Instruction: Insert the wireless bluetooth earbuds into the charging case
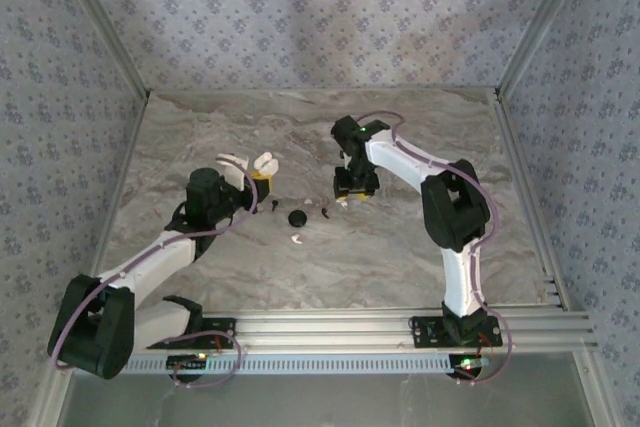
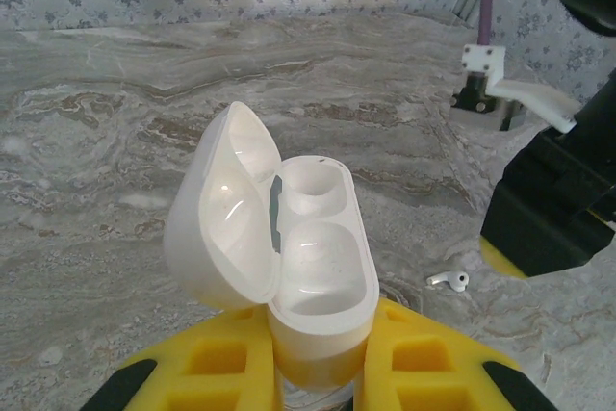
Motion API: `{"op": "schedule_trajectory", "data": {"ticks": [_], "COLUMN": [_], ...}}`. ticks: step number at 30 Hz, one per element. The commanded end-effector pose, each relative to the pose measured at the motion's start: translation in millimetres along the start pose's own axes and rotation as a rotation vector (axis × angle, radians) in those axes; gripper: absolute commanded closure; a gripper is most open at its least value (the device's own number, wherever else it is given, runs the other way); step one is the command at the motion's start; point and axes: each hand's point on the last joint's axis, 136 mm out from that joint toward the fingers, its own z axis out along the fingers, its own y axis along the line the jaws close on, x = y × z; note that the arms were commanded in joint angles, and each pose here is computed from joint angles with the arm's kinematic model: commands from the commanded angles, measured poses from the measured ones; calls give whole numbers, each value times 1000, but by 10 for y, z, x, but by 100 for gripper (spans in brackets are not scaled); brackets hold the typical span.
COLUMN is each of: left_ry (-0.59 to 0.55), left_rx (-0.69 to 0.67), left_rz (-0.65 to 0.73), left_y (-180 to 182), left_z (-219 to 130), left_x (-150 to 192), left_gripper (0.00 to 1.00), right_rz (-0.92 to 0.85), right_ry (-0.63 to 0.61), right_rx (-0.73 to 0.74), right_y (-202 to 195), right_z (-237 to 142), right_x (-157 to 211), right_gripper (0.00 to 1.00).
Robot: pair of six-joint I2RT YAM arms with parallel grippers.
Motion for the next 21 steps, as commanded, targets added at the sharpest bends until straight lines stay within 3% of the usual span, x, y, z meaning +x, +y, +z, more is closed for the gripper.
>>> {"op": "schedule_trajectory", "data": {"ticks": [1, 11, 21], "left_ry": [-27, -28, -24], "left_rx": [-4, 21, 32], "left_rz": [5, 18, 28], "left_y": [11, -35, -54], "left_z": [-39, -33, -24], "left_x": [-86, -112, -128], "left_gripper": [90, 90, 90], "right_rz": [67, 91, 100], "right_ry": [43, 72, 74], "right_rx": [-10, -24, -38], "right_y": [41, 82, 92], "right_z": [69, 314, 437], "right_x": [1, -59, -119], "right_gripper": [51, 51, 58]}}
